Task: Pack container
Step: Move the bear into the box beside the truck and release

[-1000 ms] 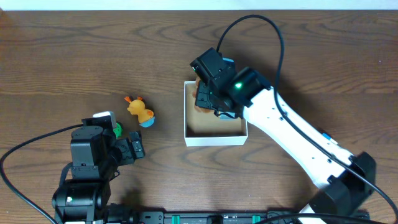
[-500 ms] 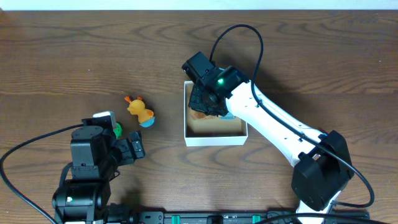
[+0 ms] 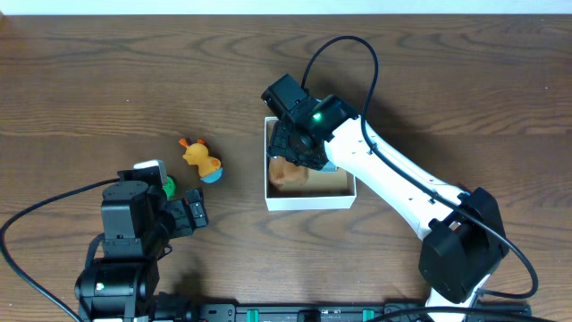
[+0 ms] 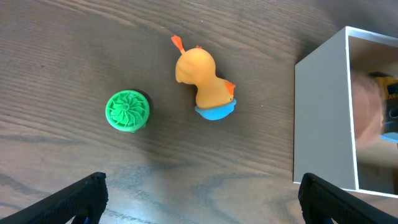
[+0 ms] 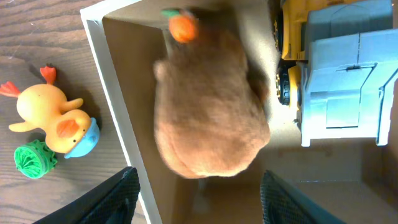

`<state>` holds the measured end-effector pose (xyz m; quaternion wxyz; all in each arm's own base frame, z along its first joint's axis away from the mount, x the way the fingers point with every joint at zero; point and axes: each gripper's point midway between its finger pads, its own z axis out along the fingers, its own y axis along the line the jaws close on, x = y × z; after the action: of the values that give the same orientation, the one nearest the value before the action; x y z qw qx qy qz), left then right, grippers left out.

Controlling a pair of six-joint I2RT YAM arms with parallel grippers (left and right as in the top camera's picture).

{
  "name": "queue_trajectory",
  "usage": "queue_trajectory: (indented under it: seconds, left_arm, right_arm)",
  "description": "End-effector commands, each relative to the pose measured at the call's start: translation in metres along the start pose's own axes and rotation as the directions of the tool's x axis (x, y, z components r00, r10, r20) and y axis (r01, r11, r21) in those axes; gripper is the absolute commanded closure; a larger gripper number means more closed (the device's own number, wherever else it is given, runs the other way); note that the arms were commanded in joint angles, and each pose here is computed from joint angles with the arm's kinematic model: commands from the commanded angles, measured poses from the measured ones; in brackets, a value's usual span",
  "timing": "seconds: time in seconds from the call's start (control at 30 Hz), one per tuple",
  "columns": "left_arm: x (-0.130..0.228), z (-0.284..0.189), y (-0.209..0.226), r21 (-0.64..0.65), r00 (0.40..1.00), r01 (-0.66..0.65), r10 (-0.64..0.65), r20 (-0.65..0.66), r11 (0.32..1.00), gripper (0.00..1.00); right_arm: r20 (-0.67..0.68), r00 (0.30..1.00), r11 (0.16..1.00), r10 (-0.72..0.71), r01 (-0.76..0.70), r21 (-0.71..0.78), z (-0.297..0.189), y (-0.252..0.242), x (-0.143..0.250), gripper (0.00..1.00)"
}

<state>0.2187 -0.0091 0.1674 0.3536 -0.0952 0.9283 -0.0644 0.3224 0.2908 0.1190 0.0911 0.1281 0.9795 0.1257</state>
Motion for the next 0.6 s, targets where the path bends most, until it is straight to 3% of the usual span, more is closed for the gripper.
queue_trajectory:
  seconds: [0.0, 0.27, 0.4, 0.47, 0.57]
  left_arm:
    - [-0.007, -0.005, -0.004, 0.015, 1.0, 0.005, -0.006, 0.014, 1.0, 0.02]
    - [-0.007, -0.005, -0.004, 0.015, 1.0, 0.005, -0.006, 0.014, 1.0, 0.02]
    - [-0.007, -0.005, -0.004, 0.015, 1.0, 0.005, -0.006, 0.014, 1.0, 0.02]
    - [-0.007, -0.005, -0.004, 0.015, 1.0, 0.005, -0.005, 0.014, 1.0, 0.02]
    - [-0.007, -0.005, -0.004, 0.015, 1.0, 0.005, -0.006, 0.015, 1.0, 0.02]
  right_arm:
    - [0.002, 1.0, 1.0, -0.004, 0.004, -0.001, -0.001, 0.002, 0.003, 0.36]
    - [0.043, 0.998, 0.999, -0.036, 0.035, 0.023, -0.002, -0.002, -0.005, 0.39]
    - [0.166, 0.98, 0.993, -0.107, 0.097, 0.07, -0.03, -0.016, -0.041, 0.33]
    - [0.235, 0.969, 0.994, -0.076, 0.055, 0.097, -0.061, -0.035, -0.063, 0.29]
    - [0.34, 0.94, 0.995, 0.024, -0.057, 0.087, -0.12, -0.076, -0.098, 0.14]
